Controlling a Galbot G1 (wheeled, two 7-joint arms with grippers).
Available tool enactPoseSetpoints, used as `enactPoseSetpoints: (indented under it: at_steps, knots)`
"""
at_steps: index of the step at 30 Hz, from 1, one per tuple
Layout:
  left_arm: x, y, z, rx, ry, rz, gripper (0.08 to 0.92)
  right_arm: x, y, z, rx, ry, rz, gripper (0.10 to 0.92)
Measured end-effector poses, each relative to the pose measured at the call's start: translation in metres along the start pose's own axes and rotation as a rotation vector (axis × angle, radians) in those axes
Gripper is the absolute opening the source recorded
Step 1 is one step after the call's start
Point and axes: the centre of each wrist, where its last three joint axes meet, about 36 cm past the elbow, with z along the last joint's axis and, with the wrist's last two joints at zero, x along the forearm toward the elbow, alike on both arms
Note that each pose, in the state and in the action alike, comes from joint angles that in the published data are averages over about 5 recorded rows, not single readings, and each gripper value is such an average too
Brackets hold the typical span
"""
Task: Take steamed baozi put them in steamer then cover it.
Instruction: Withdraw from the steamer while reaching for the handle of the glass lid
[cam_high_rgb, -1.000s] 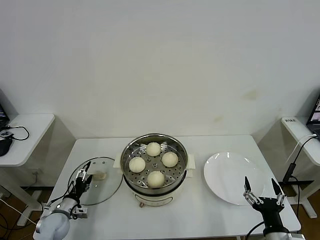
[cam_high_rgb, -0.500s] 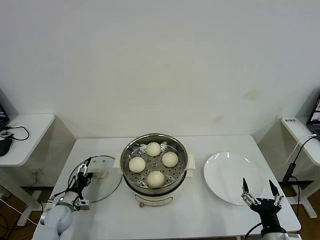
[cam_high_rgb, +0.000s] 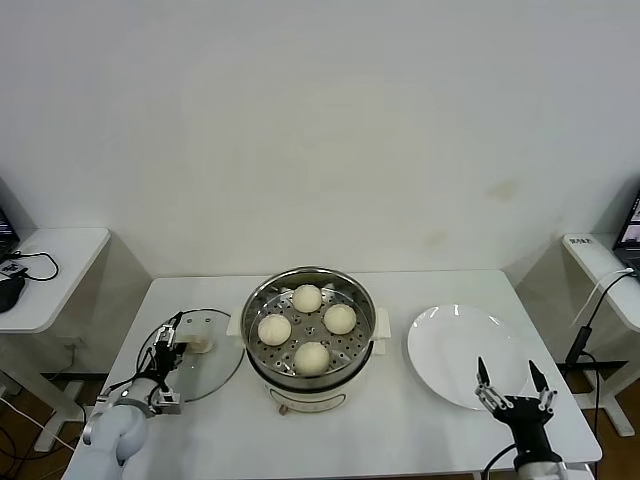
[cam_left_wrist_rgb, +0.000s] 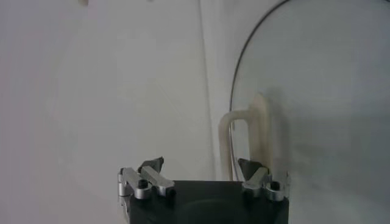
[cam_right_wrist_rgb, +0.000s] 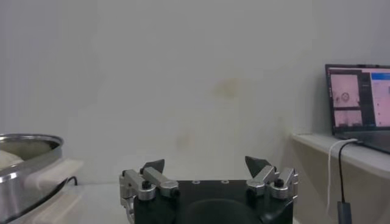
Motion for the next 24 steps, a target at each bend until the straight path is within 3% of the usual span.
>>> enactPoseSetpoints:
  at_steps: [24]
  knots:
    - [-0.018,0.019,-0.008,0.034,0.004,-0.017,0.823,-0.004,0.003,0.010,-0.004,0.023,-0.008,0.823]
